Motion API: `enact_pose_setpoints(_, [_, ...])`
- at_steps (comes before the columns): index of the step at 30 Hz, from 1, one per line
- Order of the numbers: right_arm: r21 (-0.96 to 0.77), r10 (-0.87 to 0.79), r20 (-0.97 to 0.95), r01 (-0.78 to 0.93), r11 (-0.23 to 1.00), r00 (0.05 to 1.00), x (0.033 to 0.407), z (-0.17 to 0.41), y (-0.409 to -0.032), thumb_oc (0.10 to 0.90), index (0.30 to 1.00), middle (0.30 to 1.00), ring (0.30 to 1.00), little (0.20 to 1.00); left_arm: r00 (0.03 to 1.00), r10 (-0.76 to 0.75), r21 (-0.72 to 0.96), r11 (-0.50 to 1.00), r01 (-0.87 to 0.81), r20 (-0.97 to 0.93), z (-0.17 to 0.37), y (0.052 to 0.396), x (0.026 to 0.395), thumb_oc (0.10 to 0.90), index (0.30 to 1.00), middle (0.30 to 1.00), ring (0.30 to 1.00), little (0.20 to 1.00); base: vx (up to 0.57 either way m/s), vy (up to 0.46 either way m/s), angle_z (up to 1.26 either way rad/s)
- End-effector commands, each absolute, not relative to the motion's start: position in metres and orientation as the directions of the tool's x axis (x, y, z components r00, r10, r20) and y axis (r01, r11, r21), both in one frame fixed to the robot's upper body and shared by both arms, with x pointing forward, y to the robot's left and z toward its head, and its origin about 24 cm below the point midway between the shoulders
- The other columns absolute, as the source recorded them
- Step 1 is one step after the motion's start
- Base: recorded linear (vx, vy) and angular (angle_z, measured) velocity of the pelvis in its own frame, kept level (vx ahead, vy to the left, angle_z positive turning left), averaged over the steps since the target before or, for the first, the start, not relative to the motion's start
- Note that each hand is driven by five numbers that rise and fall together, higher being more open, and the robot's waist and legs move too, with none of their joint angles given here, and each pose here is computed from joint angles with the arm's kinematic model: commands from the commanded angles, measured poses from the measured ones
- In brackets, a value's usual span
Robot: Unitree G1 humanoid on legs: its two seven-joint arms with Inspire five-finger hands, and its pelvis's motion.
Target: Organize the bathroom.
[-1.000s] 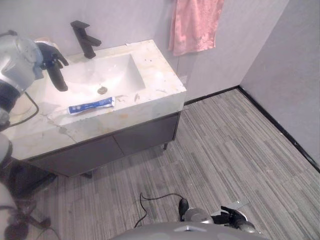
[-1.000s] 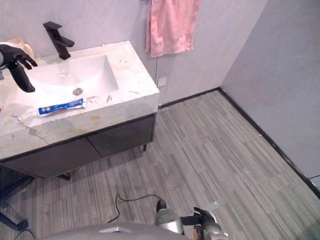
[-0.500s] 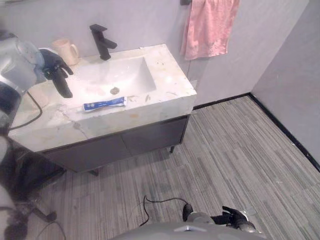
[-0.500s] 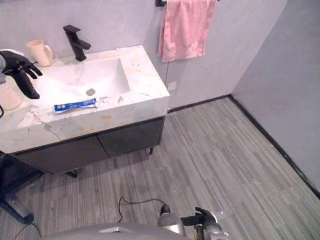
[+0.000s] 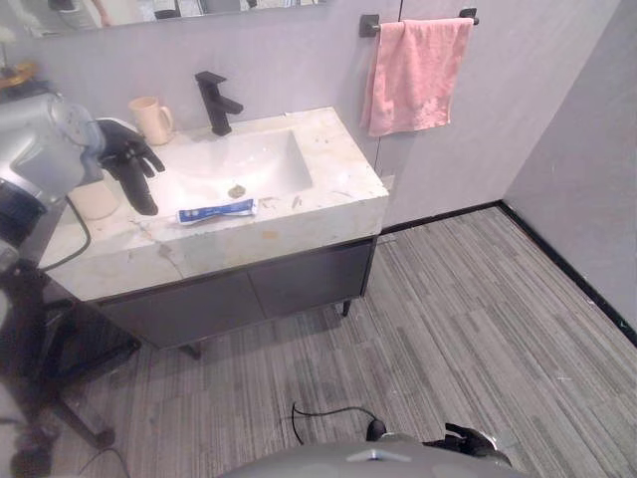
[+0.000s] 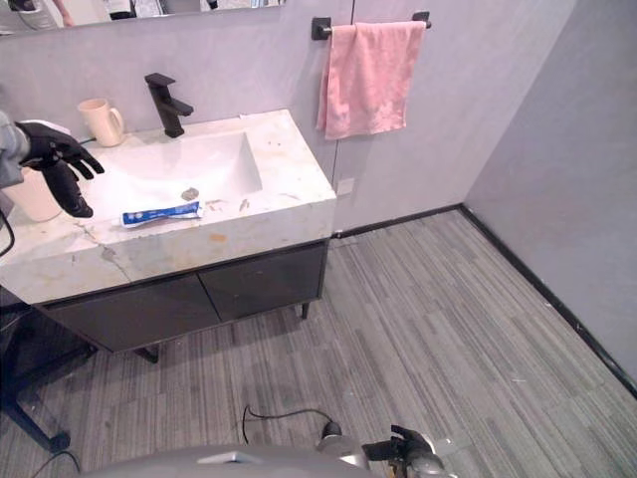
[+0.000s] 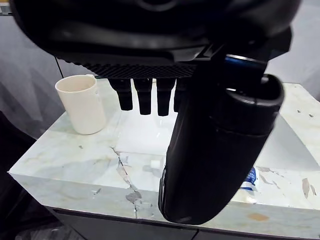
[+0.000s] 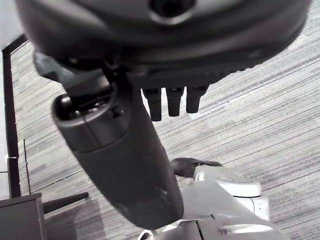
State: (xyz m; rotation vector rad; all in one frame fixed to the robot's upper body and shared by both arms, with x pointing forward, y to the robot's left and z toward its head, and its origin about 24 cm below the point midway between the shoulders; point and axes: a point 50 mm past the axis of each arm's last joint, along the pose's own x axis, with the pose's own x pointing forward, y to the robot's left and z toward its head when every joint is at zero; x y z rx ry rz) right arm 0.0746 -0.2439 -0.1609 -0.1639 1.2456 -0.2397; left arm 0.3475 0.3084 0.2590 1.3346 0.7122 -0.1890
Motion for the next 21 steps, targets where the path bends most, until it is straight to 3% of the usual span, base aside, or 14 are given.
enact_pose_setpoints(1, [-0.293, -0.306, -0.886, 0.09, 0.952, 0.349, 0.091, -0.154, -0.258, 0.8, 0.9, 0.9, 0.9, 0.9, 0.827, 0.413, 0.921, 0.247, 0.302, -0.382, 0.32, 0.343, 0.327, 0.8, 0.9, 0.9, 0.9, 0.9, 0.0, 0.0, 0.0])
enact_pose_setpoints(21, [-0.298, -0.3, -0.891, 0.058, 0.953, 0.342, 0.082, -0.155, -0.257, 0.8, 0.9, 0.9, 0.9, 0.9, 0.805, 0.486, 0.939, 0.214, 0.268, -0.341, 0.288, 0.352, 0.339, 0.8, 0.9, 0.9, 0.9, 0.9, 0.03, 0.003, -0.04])
